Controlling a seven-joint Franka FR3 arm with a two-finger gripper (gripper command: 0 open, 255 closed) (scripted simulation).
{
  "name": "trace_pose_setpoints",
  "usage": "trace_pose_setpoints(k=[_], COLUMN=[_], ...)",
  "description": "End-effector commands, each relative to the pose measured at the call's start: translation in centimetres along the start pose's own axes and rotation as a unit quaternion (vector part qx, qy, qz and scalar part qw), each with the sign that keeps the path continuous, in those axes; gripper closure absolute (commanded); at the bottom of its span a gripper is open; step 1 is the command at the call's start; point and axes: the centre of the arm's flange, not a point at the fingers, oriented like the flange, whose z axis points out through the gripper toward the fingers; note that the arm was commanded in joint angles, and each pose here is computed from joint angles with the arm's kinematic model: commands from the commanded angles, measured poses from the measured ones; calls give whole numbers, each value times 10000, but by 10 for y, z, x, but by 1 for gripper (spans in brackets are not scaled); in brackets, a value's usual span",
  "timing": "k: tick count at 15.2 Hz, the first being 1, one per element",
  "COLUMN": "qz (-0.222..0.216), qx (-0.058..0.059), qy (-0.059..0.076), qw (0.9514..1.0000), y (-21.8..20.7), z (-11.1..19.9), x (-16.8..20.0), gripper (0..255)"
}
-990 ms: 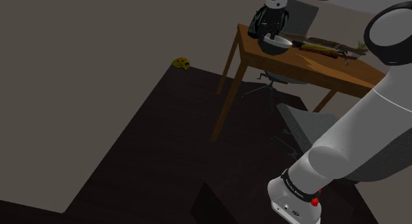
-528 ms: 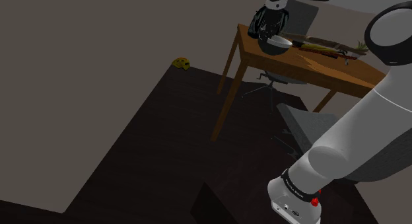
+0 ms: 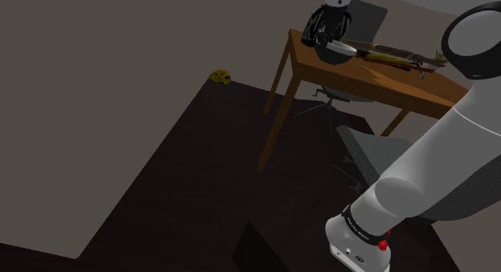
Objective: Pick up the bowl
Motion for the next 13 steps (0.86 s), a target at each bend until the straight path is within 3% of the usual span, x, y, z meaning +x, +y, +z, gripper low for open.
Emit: trace_pose_setpoints(k=[1,13], qz=[0,0], qx=[-1,-1], qy=[1,1], qw=[10000,10000], y=[4,19], z=[-10,-61], x=[0,-2], gripper=[255,255])
